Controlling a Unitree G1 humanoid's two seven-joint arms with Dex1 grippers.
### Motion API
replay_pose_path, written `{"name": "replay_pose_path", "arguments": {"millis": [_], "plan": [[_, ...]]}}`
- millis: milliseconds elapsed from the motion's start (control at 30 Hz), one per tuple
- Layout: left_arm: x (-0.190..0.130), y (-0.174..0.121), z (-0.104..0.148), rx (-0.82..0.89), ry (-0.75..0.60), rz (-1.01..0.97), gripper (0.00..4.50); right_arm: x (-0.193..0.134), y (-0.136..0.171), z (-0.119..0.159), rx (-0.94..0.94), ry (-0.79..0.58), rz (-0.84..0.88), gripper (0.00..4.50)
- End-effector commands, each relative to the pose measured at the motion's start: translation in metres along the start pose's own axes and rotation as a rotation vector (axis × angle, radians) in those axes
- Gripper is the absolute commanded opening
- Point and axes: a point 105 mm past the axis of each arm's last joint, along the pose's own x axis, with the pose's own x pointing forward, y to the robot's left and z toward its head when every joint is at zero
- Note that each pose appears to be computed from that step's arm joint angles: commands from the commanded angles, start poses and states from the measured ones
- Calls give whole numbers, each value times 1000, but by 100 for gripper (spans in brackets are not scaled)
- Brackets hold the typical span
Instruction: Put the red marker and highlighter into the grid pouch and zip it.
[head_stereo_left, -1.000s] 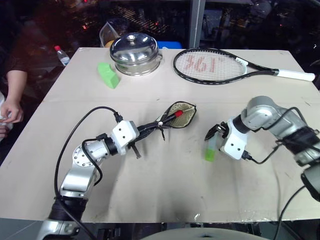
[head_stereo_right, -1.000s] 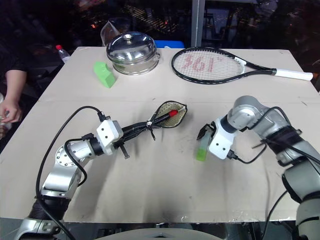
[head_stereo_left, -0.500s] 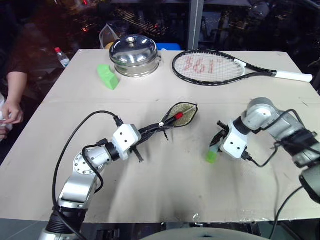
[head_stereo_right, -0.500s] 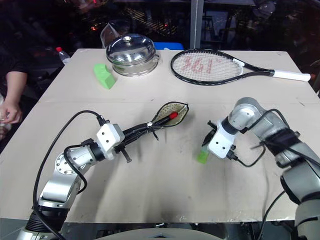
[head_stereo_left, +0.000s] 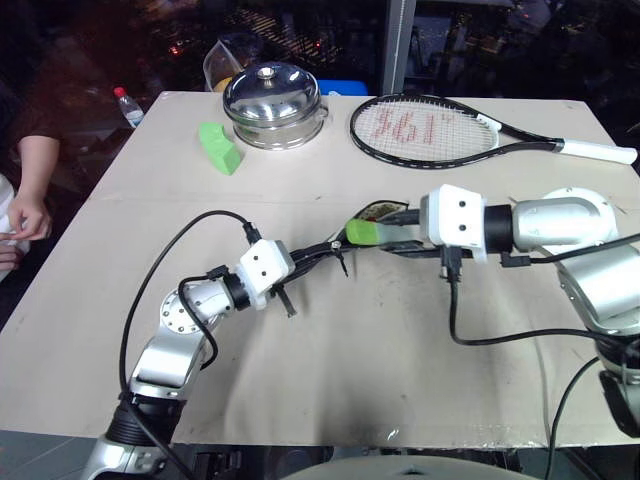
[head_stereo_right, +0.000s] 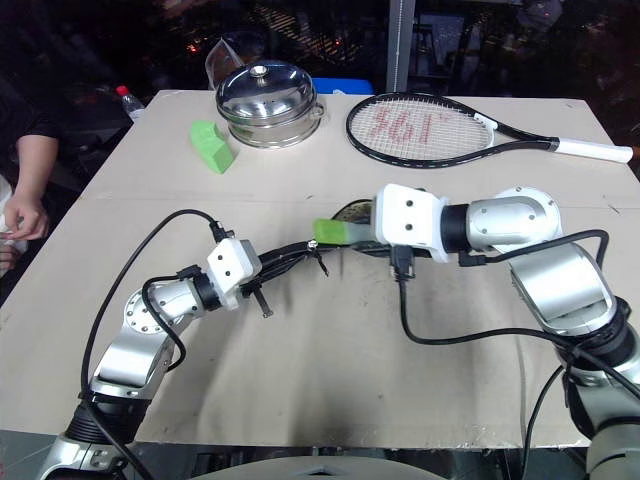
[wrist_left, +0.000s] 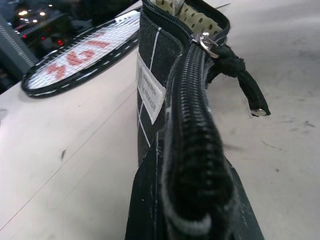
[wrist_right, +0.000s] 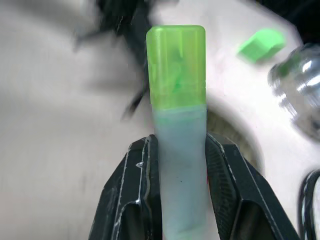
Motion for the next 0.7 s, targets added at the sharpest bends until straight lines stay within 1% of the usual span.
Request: {"name": "replay_pose_path", "arguments": {"millis": [33,100,267,433,600,700], "plan": [[2,0,13,26,-55,-14,0,2,-7,-3,-59,45,-25,66],[3,0,14,31,-60,-17,0,5,-11,-15,-106,102,-15,66],[1,-1,15,27,-65,-17,0,6,-15,-32,-322,213,38,66],[-1,-2,13,34,-57,-8,0,7,-18,-44,-427,309,99,66],[-1,-2,13,37,-63,4,0,11,-19,-48,-441,372,132,66],[-2,-3,12,38,-65,11,0,8,-21,-54,-312,416,120,66]]}}
